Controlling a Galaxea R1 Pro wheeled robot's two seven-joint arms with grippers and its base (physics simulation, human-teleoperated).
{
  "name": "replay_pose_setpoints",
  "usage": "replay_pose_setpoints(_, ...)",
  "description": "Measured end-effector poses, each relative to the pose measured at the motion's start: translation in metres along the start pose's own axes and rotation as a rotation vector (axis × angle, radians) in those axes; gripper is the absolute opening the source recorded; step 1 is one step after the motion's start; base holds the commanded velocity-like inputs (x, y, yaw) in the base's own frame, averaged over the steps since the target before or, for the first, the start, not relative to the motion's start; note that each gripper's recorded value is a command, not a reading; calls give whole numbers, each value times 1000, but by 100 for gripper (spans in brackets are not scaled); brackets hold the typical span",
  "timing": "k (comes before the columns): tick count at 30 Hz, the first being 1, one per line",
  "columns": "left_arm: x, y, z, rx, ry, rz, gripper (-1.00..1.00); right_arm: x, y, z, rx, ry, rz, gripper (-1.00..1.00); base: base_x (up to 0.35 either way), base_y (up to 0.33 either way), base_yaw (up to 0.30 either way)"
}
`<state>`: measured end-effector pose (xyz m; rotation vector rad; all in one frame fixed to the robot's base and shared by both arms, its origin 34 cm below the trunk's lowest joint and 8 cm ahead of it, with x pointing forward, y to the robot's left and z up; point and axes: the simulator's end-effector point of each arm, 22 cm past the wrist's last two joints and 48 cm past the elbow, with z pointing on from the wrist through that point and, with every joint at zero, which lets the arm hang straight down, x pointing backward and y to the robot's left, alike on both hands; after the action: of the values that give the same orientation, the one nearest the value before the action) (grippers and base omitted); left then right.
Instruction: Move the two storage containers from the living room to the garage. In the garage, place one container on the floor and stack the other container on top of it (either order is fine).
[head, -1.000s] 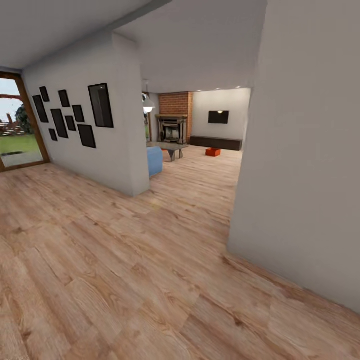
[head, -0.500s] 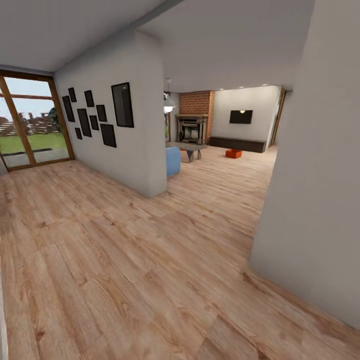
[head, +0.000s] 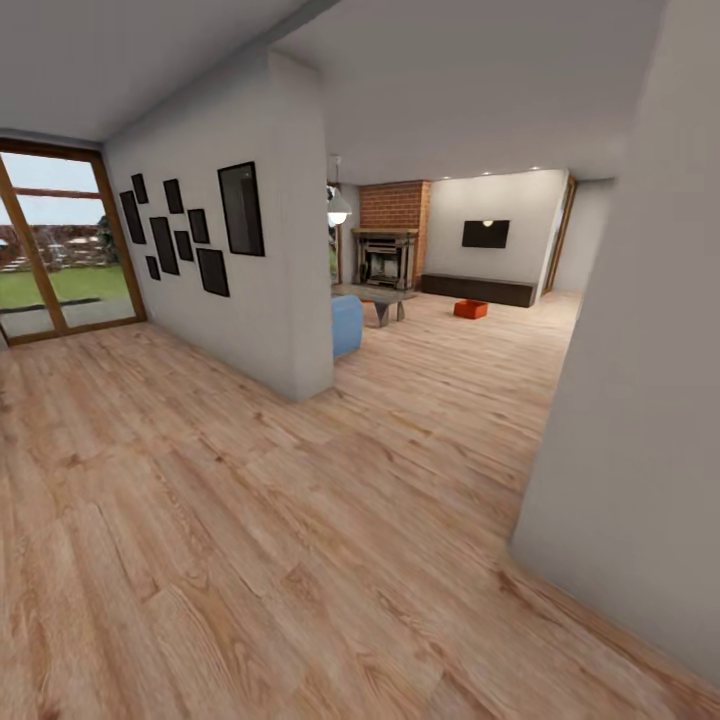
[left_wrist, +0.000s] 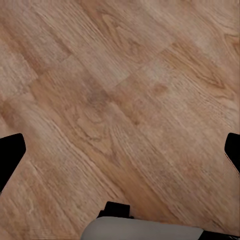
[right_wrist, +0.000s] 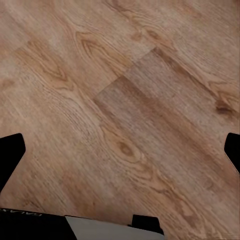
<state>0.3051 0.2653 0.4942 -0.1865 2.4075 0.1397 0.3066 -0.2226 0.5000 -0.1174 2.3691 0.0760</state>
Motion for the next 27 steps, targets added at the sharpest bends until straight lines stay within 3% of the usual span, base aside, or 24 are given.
replay_pose_setpoints(27, 0, 0, 0, 0, 0, 0, 100, 0, 0, 0, -1, -2, 1, 100, 325, 0, -1)
